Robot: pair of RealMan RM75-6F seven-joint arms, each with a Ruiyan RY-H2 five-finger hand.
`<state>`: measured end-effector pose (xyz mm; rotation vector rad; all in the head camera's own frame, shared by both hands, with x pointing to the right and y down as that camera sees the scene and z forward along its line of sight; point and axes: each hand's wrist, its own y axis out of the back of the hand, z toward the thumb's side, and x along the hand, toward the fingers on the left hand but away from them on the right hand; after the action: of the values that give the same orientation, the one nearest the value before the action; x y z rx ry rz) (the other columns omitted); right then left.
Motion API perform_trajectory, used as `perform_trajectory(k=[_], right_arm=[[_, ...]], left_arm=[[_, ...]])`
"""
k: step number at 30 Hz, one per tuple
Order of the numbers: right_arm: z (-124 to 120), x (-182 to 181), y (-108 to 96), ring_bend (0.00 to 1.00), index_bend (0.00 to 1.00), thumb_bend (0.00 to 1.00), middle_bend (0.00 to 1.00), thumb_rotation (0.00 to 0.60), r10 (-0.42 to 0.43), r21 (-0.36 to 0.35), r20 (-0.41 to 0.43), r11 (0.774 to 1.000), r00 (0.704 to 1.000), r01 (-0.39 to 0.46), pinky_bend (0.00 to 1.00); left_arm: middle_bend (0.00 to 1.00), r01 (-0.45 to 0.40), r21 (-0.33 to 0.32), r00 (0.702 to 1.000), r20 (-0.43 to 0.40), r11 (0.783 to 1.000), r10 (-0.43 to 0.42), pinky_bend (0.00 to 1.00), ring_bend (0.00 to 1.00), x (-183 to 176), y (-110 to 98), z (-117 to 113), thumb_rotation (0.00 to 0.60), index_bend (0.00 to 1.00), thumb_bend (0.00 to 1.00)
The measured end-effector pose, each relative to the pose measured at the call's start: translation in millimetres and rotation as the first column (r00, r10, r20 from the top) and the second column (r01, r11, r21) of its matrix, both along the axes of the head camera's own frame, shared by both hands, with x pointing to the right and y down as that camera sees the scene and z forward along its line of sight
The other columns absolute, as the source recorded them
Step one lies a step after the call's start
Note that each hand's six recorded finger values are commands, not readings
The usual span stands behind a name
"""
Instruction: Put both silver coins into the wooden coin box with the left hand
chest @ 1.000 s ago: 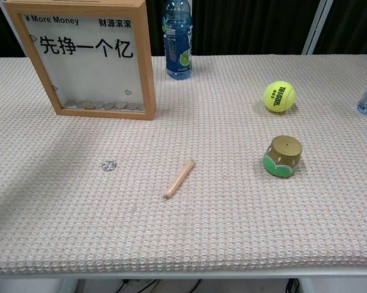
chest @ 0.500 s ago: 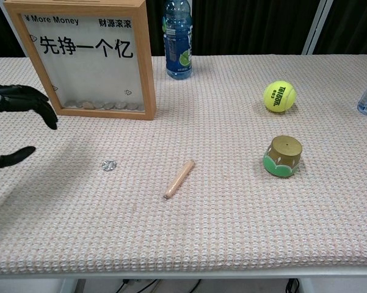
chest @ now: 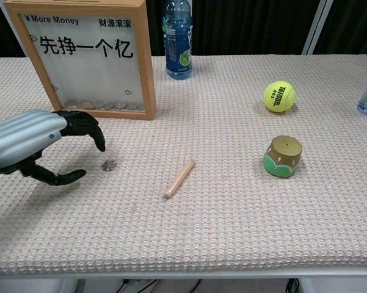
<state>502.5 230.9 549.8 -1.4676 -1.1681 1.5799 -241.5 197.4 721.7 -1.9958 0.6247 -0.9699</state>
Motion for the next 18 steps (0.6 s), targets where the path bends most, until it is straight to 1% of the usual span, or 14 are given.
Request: perform_trajectory(k=[5,13,15,18], right_arm=[[1.7,3.3,0.3,0.0,0.0,0.18,0.0,0.6,0.008,-0.006,0.001,1.0,1.0,-0.008,0.0],[2.6,10.6,2.3,0.0,0.0,0.18,0.0,0.6,0.023,-0.009,-0.002,1.0,1.0,-0.023,0.0],[3.2,11.4,2.7,0.0,0.0,0.18,0.0,0.6,0.025,-0.01,-0.001,1.0,1.0,-0.025,0.0],[4.1,11.4,3.2,0.0,0.0,0.18,0.0,0.6,0.024,-0.012,0.0,1.0,1.0,-0.024,0.0]], left_arm=[[0.28,-0.006,-0.007,1.0,0.009,1.0,0.006,0.21,0.12,6.5,-1.0,8.6,0.6,0.4,0.32],[0.28,0.0,-0.01,1.0,0.026,1.0,0.0,0.21,0.12,7.4,-2.7,17.2,0.6,0.42,0.32],[0.28,-0.001,-0.011,1.0,0.027,1.0,0.001,0.21,0.12,8.1,-1.8,18.8,0.6,0.41,0.32],[0.24,-0.002,-0.01,1.0,0.025,1.0,0.002,0.19,0.11,8.9,-0.3,20.2,0.6,0.38,0.33]])
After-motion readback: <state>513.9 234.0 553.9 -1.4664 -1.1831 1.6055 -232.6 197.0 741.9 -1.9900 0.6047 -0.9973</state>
